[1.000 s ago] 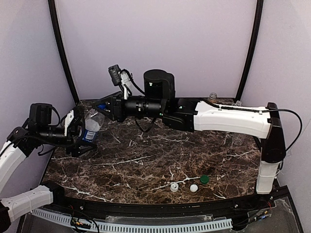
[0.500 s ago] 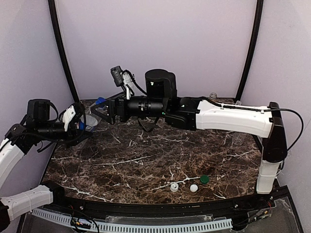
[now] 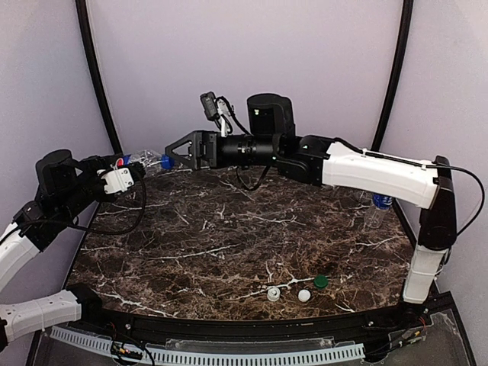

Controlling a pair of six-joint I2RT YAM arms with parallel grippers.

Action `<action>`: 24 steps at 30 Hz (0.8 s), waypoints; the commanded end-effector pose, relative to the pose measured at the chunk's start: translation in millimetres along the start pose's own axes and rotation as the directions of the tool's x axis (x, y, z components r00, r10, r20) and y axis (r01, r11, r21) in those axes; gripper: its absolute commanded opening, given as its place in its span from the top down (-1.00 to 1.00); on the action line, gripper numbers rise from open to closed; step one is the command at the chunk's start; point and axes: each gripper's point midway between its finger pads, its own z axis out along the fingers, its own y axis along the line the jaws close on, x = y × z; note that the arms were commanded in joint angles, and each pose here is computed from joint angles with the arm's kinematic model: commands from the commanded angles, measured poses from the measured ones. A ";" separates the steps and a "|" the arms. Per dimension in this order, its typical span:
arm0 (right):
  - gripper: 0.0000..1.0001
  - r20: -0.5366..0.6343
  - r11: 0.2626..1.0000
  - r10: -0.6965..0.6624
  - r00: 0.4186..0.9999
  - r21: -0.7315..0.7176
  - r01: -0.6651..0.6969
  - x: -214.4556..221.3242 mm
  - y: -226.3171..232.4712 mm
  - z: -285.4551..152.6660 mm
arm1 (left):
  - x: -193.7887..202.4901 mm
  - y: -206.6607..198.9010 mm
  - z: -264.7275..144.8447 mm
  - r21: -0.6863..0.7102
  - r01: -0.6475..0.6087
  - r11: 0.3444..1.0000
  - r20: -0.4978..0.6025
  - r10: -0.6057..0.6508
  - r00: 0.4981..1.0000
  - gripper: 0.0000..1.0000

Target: Unscrew the bottle caps

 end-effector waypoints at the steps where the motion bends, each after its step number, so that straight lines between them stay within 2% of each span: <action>1: -0.95 -0.027 0.998 0.054 0.998 -0.044 -0.055 6.4 2.1 11.1 | 3.6 62.2 -10.9 -0.257 -0.159 0.953 -0.098 0.138 0.986 0.37; 9: -0.50 0.005 0.987 0.041 0.999 -0.156 -0.040 0.2 16.4 21.3 | -7.4 55.7 -12.9 -0.279 -0.247 0.928 -0.060 0.240 0.969 0.37; 14: -0.36 0.000 0.983 0.052 0.999 -0.178 -0.052 2.0 15.6 29.0 | -11.9 54.7 -11.0 -0.287 -0.264 0.921 -0.050 0.261 0.964 0.37; 16: -0.25 -0.007 0.979 0.062 0.998 -0.192 -0.063 4.6 15.7 32.8 | -13.0 54.2 -10.5 -0.287 -0.272 0.918 -0.047 0.270 0.962 0.37; 24: 0.44 -0.004 0.973 0.060 0.998 -0.224 -0.059 3.0 18.5 35.4 | -14.7 46.8 -9.3 -0.284 -0.304 0.909 -0.040 0.306 0.951 0.37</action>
